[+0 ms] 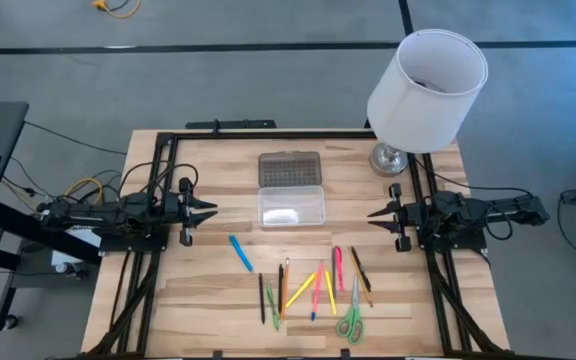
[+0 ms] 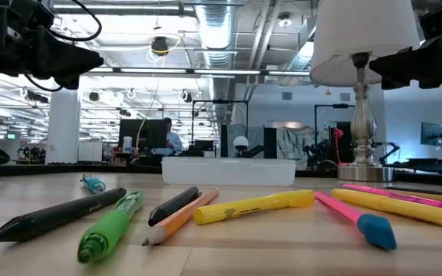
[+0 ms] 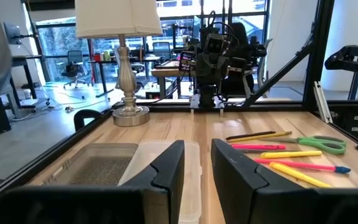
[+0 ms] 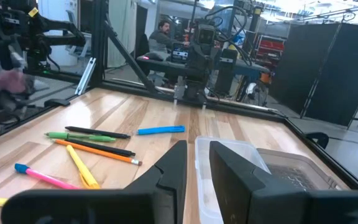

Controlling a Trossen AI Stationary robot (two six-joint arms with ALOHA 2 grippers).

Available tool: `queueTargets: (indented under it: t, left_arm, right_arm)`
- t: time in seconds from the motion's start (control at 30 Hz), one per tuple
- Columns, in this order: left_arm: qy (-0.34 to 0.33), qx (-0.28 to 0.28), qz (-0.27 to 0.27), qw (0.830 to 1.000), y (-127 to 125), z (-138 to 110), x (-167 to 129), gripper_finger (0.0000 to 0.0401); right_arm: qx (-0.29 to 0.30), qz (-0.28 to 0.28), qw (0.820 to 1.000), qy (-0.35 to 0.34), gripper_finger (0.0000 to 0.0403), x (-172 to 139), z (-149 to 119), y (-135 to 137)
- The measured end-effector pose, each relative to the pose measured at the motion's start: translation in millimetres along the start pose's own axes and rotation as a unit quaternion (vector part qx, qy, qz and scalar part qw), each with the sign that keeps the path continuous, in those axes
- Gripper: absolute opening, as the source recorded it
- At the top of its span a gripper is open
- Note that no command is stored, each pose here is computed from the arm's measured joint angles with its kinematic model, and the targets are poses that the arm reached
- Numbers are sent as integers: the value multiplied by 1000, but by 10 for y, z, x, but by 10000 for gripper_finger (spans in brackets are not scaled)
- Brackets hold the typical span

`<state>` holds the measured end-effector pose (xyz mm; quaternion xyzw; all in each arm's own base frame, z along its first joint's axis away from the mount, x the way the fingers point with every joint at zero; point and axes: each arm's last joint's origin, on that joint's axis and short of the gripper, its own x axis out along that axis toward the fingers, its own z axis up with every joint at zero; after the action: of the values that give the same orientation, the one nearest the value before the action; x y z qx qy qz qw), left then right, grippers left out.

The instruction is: Pick & place school supplies into a supply box

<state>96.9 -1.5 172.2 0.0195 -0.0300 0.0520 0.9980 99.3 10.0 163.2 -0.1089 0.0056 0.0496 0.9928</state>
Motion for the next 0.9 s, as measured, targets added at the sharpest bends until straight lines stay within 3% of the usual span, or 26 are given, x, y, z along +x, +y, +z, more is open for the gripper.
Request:
queueTargets:
  t: [0.7,0.8,0.9]
  left_arm:
    - [-3,2,1,1000,0,5,0,77]
    - [-7,-18,1,1000,1,13,0,77]
    - [1,-90,-18,996,-11,0,0,77]
  right_arm:
    - [-7,0,1000,0,65,0,0,0]
    - [-40,1,999,0,65,0,0,1]
    - [-44,1,999,0,65,0,0,3]
